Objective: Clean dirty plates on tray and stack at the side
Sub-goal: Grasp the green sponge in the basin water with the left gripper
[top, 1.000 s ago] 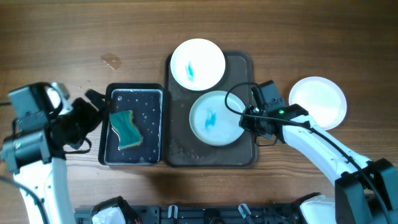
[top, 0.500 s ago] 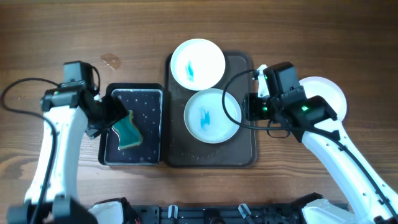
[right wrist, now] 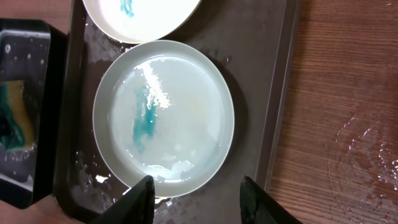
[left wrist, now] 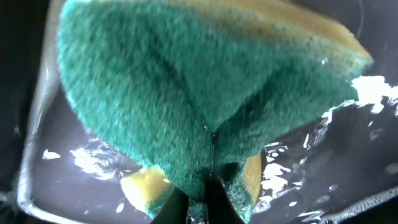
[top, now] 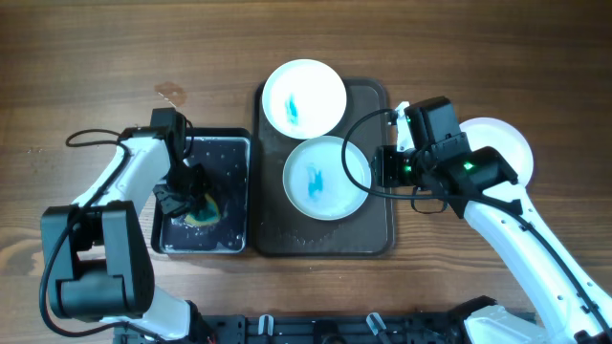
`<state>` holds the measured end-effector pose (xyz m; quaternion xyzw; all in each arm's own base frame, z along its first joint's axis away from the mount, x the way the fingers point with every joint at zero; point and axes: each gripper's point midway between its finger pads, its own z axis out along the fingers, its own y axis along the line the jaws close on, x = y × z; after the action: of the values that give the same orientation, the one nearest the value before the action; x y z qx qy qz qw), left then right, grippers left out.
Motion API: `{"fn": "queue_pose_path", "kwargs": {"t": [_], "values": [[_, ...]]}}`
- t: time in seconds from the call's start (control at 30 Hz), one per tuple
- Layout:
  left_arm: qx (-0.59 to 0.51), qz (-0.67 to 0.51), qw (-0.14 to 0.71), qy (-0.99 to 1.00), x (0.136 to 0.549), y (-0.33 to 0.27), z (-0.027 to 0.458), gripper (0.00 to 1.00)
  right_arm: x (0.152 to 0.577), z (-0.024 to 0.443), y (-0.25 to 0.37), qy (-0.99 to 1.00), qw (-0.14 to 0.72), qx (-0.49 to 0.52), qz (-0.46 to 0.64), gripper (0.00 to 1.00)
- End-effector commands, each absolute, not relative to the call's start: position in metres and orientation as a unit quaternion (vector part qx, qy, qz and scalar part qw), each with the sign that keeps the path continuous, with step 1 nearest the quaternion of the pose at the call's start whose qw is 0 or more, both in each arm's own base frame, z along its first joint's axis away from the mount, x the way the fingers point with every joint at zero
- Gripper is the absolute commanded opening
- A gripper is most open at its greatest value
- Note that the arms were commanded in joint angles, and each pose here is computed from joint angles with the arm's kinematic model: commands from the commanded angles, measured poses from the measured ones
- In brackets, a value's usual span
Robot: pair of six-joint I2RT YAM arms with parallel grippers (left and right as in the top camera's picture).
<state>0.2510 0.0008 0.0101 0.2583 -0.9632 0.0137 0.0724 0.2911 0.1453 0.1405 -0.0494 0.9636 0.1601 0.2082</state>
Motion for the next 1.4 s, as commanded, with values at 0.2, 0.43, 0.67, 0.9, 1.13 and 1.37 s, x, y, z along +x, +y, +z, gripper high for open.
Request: {"fn": "queue_pose_path", "kwargs": {"t": [0.2, 0.43, 0.67, 0.9, 1.13, 1.37], "values": [[0.247, -0.007, 0.023, -0.969, 0.278, 0.009, 0.041, 0.49, 0.291, 0.143, 0.148, 0.963, 0.205, -0.037, 0.172, 0.45], [0.247, -0.012, -0.029, -0.969, 0.286, 0.015, 0.006, 0.39, 0.290, 0.142, 0.147, 0.963, 0.203, -0.037, 0.171, 0.45], [0.195, 0.047, -0.028, -0.979, 0.297, -0.011, 0.021, 0.04, 0.290, 0.142, 0.147, 0.963, 0.203, -0.037, 0.171, 0.45], [0.150, 0.049, -0.029, -0.987, 0.303, -0.033, 0.039, 0.47, 0.288, 0.141, 0.146, 0.965, 0.197, -0.036, 0.169, 0.45], [0.189, 0.035, 0.043, -0.980, 0.268, -0.032, 0.039, 0.42, 0.285, 0.139, 0.145, 0.967, 0.190, -0.036, 0.166, 0.45], [0.239, -0.004, 0.052, -0.970, 0.246, -0.026, 0.012, 0.38, 0.285, 0.139, 0.145, 0.967, 0.190, -0.036, 0.166, 0.45]]}}
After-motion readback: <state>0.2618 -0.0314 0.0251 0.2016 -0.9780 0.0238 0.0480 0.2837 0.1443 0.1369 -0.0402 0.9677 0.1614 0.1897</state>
